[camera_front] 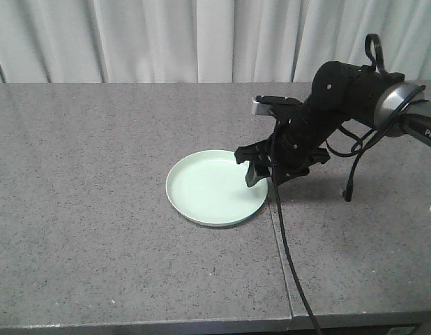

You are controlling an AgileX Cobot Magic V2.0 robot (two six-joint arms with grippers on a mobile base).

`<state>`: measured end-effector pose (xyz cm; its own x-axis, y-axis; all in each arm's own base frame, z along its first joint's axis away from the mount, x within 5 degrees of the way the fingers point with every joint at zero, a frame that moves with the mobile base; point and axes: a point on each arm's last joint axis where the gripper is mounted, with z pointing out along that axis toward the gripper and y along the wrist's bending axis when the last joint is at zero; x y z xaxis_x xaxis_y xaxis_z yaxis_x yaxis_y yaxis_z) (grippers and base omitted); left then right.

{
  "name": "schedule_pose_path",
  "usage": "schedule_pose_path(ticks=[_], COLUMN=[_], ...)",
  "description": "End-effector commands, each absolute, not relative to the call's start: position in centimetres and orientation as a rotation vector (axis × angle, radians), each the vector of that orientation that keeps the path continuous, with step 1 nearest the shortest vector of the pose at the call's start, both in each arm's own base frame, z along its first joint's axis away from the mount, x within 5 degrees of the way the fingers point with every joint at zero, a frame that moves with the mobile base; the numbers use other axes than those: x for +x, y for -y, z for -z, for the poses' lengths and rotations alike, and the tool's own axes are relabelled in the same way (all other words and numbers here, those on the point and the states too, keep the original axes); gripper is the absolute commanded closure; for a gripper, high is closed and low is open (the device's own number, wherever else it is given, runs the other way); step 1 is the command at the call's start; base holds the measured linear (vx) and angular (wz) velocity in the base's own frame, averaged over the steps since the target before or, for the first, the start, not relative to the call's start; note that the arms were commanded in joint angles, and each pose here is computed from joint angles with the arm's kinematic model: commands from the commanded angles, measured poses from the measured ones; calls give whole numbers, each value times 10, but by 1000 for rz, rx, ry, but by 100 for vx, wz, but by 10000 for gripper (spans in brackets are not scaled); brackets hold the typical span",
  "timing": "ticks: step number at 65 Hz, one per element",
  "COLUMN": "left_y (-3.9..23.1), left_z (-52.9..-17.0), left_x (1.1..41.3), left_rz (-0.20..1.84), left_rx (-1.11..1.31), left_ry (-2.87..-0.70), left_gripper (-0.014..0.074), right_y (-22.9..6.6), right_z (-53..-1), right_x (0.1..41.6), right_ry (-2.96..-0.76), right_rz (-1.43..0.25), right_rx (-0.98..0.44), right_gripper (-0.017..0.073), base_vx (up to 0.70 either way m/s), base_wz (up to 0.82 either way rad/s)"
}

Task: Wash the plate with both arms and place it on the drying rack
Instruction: 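Move the right gripper down to the rim of the pale green plate, then grip the plate rim with the right gripper and lift it toward the robot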

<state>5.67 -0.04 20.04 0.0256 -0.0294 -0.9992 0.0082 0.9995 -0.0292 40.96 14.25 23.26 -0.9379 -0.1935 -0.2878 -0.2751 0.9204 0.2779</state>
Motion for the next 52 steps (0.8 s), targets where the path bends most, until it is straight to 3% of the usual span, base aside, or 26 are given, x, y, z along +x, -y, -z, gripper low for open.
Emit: schedule_pose_path(ticks=[1, 36, 52], left_y=[0, 0, 0], left_z=[-219, -219, -219], left_x=[53, 53, 53], left_rz=[41, 41, 41], left_rx=[-28, -28, -28], left_ry=[-1420, -1420, -1420], left_gripper=[600, 600, 600], right_y=[-144, -146, -146], right_z=[-264, -242, -241], right_x=[412, 420, 421], right_ry=[-2687, -2723, -2722], right_rz=[-491, -490, -487], right_rx=[-337, -325, -323], right_gripper=[170, 293, 458], base_vx=[0, 0, 0], base_wz=[0, 0, 0])
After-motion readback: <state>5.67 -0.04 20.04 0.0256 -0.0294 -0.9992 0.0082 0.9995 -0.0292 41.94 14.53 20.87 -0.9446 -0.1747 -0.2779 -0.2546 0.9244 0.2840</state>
